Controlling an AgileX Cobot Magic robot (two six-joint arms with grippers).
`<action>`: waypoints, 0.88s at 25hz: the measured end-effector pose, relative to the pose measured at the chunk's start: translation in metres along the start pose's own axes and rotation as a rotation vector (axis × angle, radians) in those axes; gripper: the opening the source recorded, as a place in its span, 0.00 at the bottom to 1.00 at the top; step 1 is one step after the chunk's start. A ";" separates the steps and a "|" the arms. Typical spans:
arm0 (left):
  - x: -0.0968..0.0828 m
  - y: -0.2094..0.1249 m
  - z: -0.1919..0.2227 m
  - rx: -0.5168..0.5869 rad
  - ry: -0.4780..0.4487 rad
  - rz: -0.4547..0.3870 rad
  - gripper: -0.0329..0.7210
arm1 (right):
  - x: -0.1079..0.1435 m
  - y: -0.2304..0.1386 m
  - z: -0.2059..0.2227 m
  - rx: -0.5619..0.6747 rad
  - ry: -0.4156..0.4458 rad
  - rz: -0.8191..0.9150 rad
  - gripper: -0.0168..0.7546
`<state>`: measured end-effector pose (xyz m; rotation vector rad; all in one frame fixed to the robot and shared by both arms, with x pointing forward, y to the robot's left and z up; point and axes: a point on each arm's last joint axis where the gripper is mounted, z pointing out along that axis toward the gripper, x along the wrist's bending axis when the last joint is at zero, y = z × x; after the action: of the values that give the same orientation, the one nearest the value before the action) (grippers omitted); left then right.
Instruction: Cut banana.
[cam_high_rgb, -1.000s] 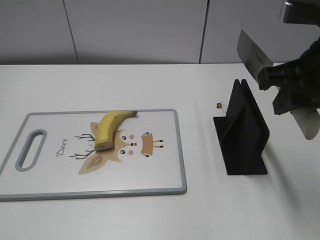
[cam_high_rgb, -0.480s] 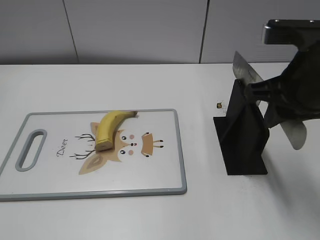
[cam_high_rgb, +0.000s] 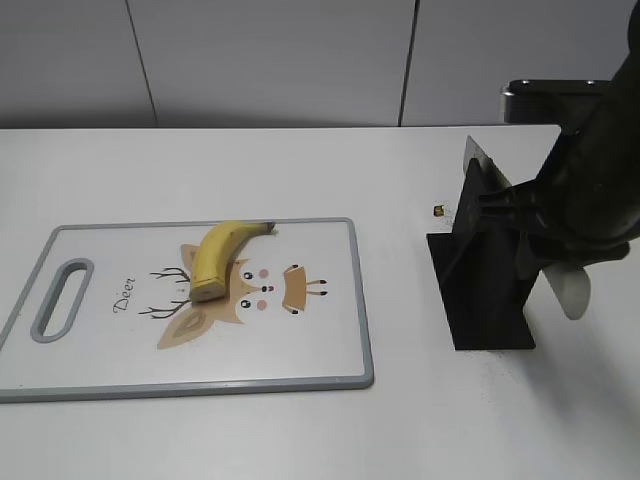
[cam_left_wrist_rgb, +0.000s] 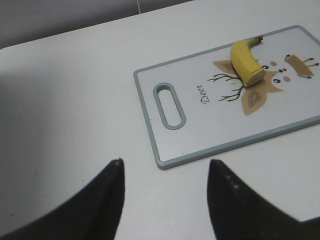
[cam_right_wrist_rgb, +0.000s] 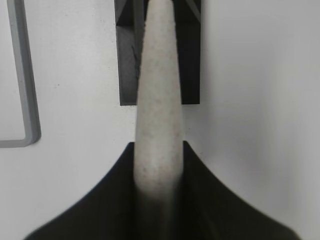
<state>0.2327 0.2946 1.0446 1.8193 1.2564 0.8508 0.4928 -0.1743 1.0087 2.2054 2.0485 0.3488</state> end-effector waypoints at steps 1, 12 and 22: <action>0.000 0.000 0.000 0.000 0.000 0.000 0.73 | 0.000 0.000 0.000 0.000 0.000 0.000 0.29; 0.000 0.000 0.000 0.000 0.000 0.000 0.73 | -0.003 -0.005 -0.014 -0.004 0.008 -0.133 0.86; 0.000 0.000 0.000 0.000 0.000 0.000 0.73 | -0.019 -0.048 -0.084 -0.132 0.179 -0.392 0.83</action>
<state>0.2327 0.2946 1.0446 1.8193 1.2564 0.8508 0.4253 -0.1958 1.0766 1.7012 2.4050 0.6341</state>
